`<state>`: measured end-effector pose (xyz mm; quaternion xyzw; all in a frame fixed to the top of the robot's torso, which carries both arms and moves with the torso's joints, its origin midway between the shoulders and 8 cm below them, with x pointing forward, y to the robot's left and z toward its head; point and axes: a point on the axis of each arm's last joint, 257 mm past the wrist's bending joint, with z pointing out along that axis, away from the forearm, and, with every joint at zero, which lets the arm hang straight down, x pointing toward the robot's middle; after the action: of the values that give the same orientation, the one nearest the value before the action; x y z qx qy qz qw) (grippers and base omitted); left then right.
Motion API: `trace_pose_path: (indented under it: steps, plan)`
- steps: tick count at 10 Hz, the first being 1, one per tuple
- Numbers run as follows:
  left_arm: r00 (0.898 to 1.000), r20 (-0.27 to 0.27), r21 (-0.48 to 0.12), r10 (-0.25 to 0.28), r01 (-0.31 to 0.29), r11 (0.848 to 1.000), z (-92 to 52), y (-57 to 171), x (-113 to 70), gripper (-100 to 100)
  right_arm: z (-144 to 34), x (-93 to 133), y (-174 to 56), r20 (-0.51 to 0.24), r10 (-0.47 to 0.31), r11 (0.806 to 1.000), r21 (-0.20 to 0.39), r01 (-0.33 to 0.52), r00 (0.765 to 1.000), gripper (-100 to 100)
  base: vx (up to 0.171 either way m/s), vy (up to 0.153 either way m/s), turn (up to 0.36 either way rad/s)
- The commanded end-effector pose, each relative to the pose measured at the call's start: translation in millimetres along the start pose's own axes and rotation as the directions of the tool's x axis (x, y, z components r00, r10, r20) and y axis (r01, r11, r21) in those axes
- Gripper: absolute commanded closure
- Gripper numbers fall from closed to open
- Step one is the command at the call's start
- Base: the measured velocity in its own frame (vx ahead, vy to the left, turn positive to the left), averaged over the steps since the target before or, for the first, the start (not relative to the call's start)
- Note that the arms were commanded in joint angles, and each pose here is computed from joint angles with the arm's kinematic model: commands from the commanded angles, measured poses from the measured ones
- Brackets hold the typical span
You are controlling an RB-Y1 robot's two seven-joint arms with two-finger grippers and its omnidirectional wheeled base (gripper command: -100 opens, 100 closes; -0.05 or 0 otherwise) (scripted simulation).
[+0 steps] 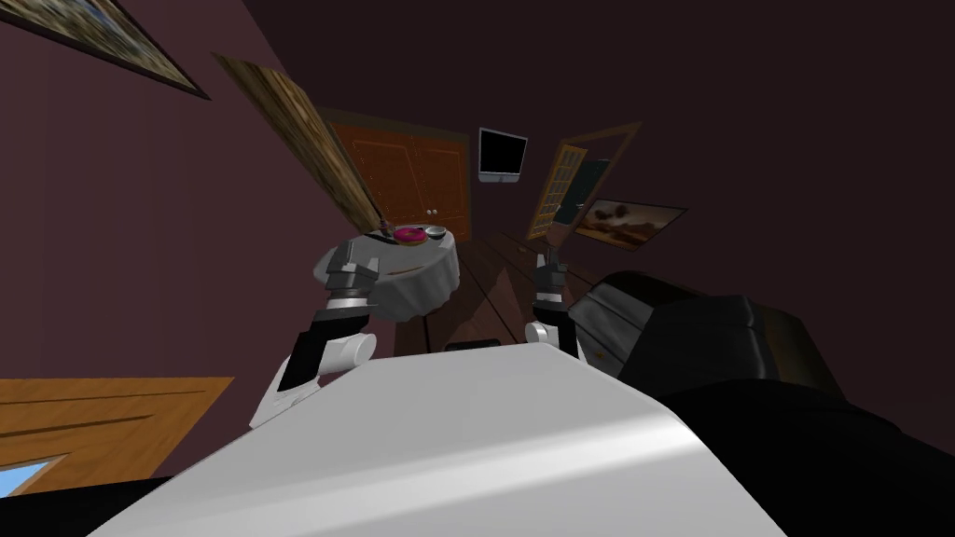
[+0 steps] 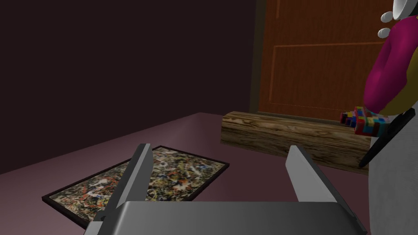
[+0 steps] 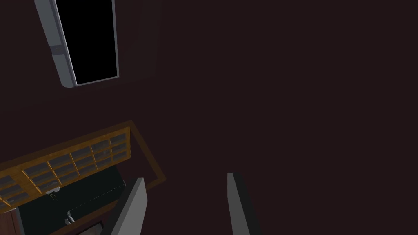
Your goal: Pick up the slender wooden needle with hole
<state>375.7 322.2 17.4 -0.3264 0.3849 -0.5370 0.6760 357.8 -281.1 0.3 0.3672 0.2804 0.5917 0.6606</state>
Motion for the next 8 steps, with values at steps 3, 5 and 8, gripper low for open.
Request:
trace_pose_path:
  steps: [3, 5, 8]
  plan:
    - [1.0, -0.002, -0.083, -0.022, 0.021, 0.996, 3.0, 17, -9.9, -100, 0.0, 0, 0, 0.0, 0.0, 1.0, 0.0, 0.0, 1.0, 0, 0.032, -0.074, -0.035]
    - [0.999, -0.003, -0.132, -0.037, 0.036, 0.991, 3.6, 27, -16.6, -100, 0.0, 0, 0, 0.0, 0.0, 1.0, 0.0, 0.0, 1.0, 0, 0.024, -0.086, -0.041]
    - [0.998, -0.003, -0.202, -0.07, 0.068, 0.977, 5.0, 39, -29.3, -100, 0.0, 0, 0, 0.0, 0.0, 1.0, 0.0, 0.0, 1.0, 0, 0.04, -0.076, -0.054]
